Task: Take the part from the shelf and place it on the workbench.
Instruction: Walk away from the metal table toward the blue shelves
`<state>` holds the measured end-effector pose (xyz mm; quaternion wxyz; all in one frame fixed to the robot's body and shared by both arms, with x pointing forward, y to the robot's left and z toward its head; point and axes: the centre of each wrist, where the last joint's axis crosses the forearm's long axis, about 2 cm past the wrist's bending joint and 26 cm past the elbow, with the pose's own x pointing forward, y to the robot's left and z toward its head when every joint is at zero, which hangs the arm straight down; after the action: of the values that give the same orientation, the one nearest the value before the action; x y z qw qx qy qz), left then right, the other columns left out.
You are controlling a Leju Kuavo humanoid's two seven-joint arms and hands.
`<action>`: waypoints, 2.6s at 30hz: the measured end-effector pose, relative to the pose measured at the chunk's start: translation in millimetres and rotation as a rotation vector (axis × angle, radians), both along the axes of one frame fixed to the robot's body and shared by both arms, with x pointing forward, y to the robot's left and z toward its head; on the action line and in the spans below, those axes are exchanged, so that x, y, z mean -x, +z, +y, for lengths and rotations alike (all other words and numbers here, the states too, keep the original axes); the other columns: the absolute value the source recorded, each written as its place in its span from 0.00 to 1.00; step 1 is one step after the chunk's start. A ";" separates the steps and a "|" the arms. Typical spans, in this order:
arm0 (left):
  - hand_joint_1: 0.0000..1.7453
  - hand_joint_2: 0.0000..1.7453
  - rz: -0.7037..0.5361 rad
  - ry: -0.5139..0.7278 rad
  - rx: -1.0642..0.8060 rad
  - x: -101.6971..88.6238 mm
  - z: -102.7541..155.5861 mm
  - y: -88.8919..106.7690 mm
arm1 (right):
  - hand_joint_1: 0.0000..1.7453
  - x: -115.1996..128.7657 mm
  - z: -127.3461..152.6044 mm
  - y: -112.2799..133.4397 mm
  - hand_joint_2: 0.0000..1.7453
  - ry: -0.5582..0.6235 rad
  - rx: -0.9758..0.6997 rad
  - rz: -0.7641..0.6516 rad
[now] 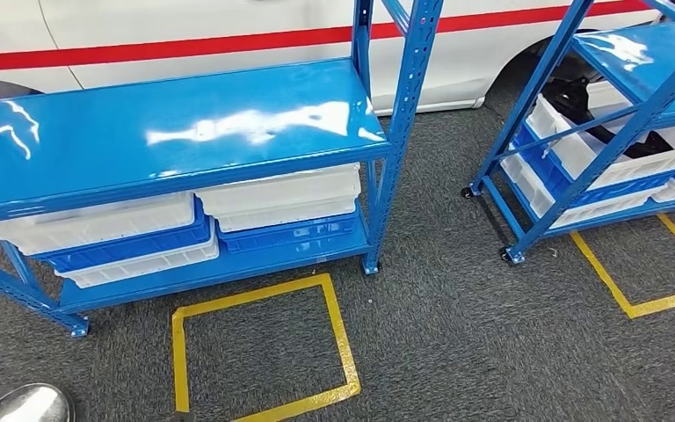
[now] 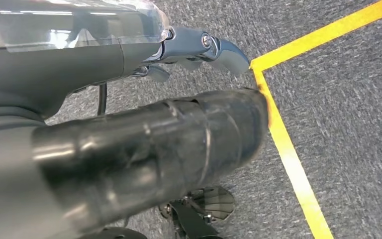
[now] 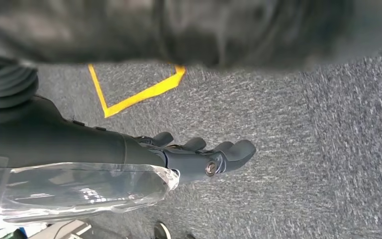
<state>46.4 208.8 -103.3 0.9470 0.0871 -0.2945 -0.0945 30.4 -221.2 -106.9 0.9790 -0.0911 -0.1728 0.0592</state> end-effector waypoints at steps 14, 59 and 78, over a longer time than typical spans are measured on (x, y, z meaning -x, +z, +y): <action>0.00 0.00 0.001 0.001 0.001 -0.8 -0.6 0.2 | 0.00 -0.2 -2.1 -0.3 0.00 0.001 0.003 0.005; 0.00 0.00 0.007 0.002 0.002 1.4 -1.5 0.1 | 0.00 -0.1 -2.6 -0.4 0.00 -0.003 -0.001 0.012; 0.00 0.00 0.002 0.007 0.005 0.9 -1.9 0.2 | 0.00 -1.4 -3.5 -0.5 0.00 -0.007 -0.031 -0.072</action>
<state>45.5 206.9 -103.1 0.9478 0.0858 -0.2937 -0.0903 31.8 -224.7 -107.4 0.9736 -0.0788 -0.2082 0.0497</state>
